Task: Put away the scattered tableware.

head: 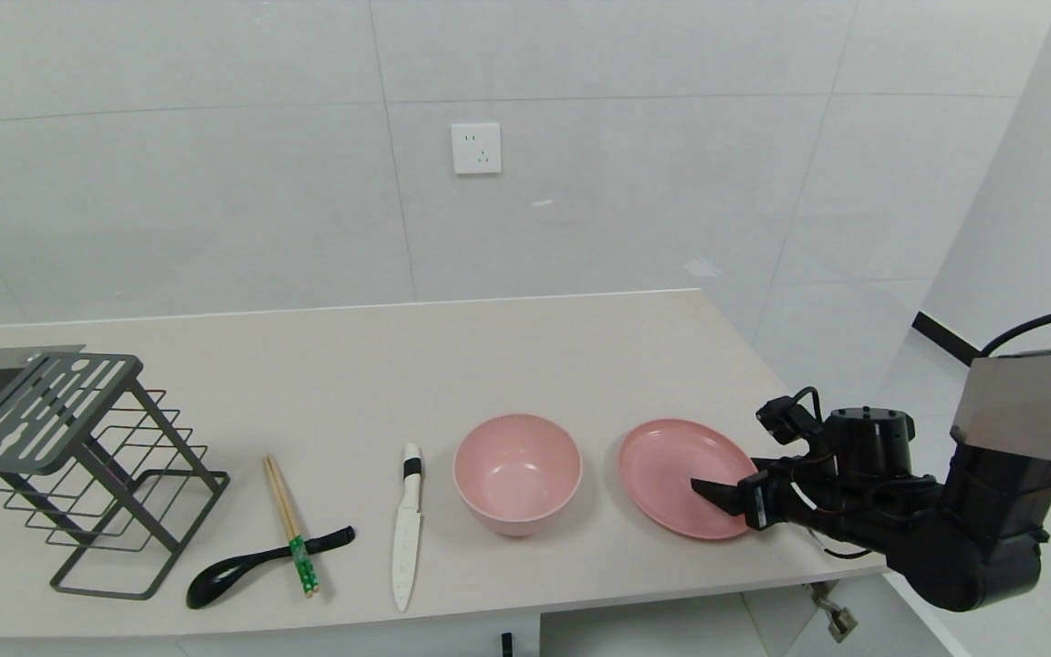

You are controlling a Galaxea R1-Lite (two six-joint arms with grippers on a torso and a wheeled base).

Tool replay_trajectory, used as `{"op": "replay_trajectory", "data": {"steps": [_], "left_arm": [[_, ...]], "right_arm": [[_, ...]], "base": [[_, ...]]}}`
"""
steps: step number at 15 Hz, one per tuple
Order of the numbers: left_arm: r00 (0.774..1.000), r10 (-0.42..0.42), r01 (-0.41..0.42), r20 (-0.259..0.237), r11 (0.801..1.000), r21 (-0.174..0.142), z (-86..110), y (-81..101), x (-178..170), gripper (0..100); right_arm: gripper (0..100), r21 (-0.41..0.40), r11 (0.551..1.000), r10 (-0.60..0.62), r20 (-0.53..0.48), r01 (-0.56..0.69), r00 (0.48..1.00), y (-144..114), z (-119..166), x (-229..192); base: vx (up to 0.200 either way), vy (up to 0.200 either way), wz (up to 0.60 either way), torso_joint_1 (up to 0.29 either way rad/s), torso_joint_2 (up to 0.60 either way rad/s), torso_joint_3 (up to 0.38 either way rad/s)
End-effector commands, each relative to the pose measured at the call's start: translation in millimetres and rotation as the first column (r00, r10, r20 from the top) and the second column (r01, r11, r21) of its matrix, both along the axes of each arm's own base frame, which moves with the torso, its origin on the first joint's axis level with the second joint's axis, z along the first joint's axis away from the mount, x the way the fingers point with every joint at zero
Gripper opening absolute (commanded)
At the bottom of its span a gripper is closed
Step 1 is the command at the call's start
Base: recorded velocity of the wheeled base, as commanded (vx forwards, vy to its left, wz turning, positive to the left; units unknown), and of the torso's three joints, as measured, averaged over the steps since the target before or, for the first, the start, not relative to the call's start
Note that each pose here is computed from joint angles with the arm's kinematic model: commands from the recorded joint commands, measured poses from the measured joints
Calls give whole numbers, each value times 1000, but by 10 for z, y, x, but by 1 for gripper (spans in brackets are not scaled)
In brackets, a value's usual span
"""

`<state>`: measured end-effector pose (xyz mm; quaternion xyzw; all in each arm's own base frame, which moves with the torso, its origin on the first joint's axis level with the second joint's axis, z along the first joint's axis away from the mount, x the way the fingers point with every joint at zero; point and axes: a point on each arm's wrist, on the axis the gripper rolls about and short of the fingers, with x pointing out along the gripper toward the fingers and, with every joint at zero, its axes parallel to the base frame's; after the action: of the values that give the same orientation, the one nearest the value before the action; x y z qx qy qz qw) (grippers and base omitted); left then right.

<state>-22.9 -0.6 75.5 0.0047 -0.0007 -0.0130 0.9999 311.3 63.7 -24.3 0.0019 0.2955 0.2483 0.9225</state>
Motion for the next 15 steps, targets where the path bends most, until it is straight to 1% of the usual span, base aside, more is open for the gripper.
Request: {"op": "replay_trajectory", "data": {"steps": [1, 2, 3, 4, 7, 9, 11, 12, 15], "left_arm": [[1000, 0, 0, -1, 1000, 0, 0, 0, 1, 100], [1000, 0, 0, -1, 1000, 0, 0, 0, 1, 100], [1000, 0, 0, 0, 1000, 0, 2, 0, 1, 100], [1000, 0, 0, -1, 1000, 0, 0, 0, 1, 100], [1000, -2, 2, -1, 1000, 0, 0, 0, 1, 100], [1000, -2, 2, -1, 1000, 0, 0, 0, 1, 100], [1000, -3, 3, -1, 1000, 0, 0, 0, 1, 100], [1000, -2, 2, -1, 1000, 0, 0, 0, 1, 100], [1000, 0, 0, -1, 1000, 0, 0, 0, 1, 100]], "right_arm": [[0, 0, 1000, 1, -1, -1, 1000, 14, -8, 5], [0, -5, 1000, -21, -5, 21, 1000, -3, -27, 19], [0, -8, 997, -80, -11, 80, 997, -38, -34, 38], [0, -4, 994, -113, -1, 113, 994, -74, -21, 84], [0, 3, 988, -152, 25, 152, 988, -183, 20, 147], [0, 56, 986, -161, 139, 154, 977, -170, 247, 163], [0, 97, 983, -171, 174, 156, 970, -143, 369, 140], [0, 117, 982, -174, 215, 151, 961, -148, 531, 62], [0, 134, 980, -178, 260, 147, 949, -187, 697, -90]], "base": [[0, 0, 0, 0, 0, 0], [0, 0, 0, 0, 0, 0], [0, 0, 0, 0, 0, 0], [0, 0, 0, 0, 0, 0], [0, 0, 0, 0, 0, 0], [0, 0, 0, 0, 0, 0], [0, 0, 0, 0, 0, 0], [0, 0, 0, 0, 0, 0], [0, 0, 0, 0, 0, 0]]}}
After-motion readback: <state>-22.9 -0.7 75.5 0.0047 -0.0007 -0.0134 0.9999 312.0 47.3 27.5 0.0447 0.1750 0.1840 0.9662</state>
